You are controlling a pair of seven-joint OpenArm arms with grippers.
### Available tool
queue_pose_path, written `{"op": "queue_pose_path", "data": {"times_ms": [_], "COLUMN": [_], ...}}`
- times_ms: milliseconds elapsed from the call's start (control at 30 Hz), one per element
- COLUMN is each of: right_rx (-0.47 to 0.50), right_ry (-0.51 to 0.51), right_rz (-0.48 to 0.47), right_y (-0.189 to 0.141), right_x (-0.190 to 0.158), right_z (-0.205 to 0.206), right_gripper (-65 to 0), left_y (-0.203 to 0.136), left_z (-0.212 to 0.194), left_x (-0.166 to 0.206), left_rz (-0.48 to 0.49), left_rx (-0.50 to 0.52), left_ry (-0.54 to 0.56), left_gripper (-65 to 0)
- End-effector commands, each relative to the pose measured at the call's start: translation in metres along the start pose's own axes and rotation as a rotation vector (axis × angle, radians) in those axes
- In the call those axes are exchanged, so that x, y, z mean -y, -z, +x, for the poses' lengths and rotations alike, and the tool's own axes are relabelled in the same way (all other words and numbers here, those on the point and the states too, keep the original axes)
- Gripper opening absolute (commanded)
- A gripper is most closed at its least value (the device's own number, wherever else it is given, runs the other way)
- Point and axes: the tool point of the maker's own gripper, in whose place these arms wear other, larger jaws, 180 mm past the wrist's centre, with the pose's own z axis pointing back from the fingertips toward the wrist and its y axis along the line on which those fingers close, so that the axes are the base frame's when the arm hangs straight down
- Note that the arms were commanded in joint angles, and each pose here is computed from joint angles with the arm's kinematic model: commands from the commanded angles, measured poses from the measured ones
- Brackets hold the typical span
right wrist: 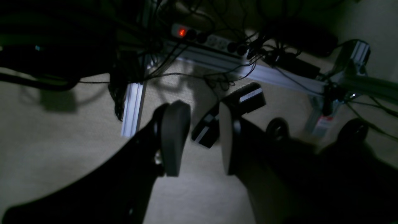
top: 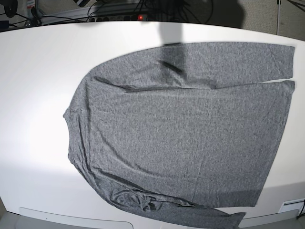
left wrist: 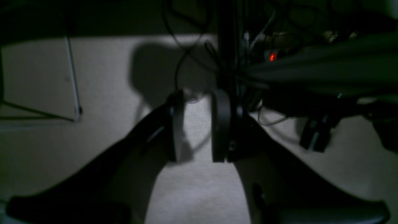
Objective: Fold the T-shirt properly
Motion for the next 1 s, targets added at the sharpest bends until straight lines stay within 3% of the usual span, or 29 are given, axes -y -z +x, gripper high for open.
{"op": "queue_pose_path", "data": {"times_ms": [0,233,433,567,967], "right_rx": [0.01,0.051,0.116,0.14,0.352], "right_ry": [-0.005,-0.108,-0.2,-0.268,-0.664], "right_rz": [0.009,0.048,0.076,0.069,-0.072], "right_y": [-0.012,-0.066,-0.096,-0.106,-0.141], "right_x": [-0.001,0.003,0.006,0.012,0.034], "right_z": [-0.001,0.018,0.052,0.078,0.163], "right_gripper": [-44.8,-44.8,-44.8,-44.8,-44.8], "left_y": [-0.008,-0.031,-0.05,-0.057,-0.059], "left_z": [0.005,0.037,0.076,0.102,0.191], "left_x": [-0.001,-0.009,-0.021,-0.029,-0.059], "left_rz": [0.002,0.01,0.002,0.008,0.097], "left_rx": [0.014,0.035,0.106,0.13,0.216], "left_ry": [0.008,0.096,0.236,0.453,1.102], "left_gripper": [-49.5,-49.5,-49.5,-49.5,-48.0]}}
